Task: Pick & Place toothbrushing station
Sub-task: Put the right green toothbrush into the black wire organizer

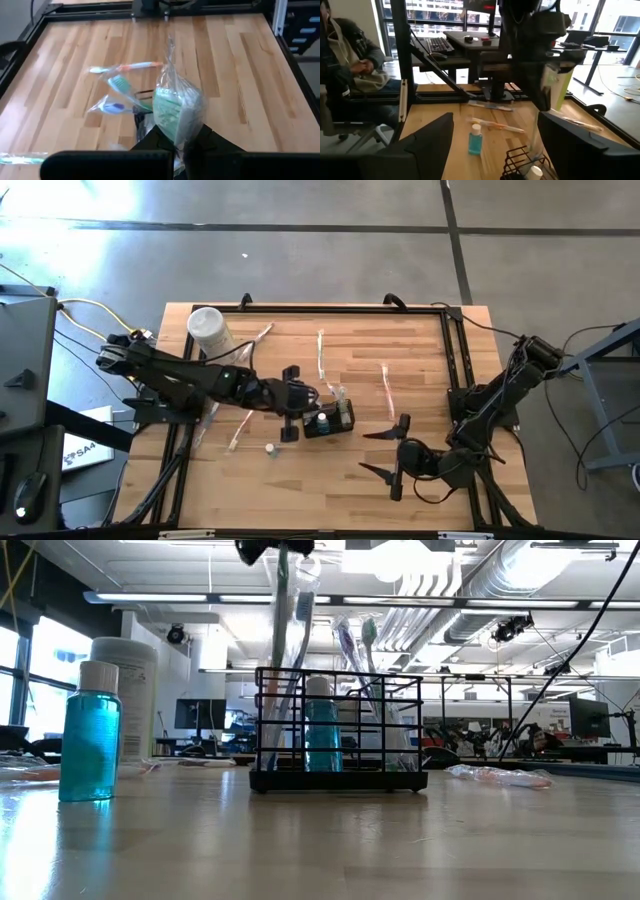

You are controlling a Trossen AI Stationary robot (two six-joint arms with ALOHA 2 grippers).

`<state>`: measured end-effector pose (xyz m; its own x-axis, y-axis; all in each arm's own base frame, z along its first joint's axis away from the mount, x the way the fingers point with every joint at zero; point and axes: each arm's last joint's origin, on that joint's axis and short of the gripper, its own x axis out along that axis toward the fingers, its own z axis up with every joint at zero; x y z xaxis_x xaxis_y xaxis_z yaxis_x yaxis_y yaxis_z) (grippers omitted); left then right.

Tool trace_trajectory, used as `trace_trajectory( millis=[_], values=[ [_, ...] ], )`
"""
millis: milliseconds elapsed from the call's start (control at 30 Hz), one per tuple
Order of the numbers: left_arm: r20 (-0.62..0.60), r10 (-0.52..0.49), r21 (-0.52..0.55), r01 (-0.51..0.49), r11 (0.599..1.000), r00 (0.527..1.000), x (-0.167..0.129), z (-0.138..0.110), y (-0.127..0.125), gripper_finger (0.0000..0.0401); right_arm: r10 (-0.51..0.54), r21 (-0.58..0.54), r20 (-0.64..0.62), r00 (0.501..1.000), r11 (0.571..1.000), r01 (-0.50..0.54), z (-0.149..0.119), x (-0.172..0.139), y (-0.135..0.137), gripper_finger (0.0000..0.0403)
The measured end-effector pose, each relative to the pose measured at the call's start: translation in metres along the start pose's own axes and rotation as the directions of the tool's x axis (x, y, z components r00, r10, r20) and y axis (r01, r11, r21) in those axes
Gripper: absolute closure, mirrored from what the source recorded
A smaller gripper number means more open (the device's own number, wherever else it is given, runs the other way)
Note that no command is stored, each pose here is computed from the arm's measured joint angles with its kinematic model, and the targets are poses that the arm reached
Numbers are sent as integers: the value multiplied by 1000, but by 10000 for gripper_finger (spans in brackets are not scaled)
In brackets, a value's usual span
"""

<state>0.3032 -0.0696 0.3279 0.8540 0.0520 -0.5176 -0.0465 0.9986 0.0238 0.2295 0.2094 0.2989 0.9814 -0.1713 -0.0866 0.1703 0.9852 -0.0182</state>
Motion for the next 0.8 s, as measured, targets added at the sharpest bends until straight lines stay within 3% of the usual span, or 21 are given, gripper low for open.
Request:
trace_trajectory(
  millis=[133,233,533,800],
  values=[
    [-1,1,-12,-1,1000,1000,7,-13,3,395,0,1,0,1000,1000,0,0,0,0,121],
    [64,-24,-38,27,999,998,9,-19,2,395,9,14,-2,1000,1000,-9,0,0,0,121],
    [50,14,-94,-9,995,999,22,-50,16,395,61,23,-10,998,998,-61,-1,0,1,121],
    [73,-40,-158,51,986,997,31,-69,22,395,61,22,-10,998,998,-61,-1,0,1,121]
  ],
)
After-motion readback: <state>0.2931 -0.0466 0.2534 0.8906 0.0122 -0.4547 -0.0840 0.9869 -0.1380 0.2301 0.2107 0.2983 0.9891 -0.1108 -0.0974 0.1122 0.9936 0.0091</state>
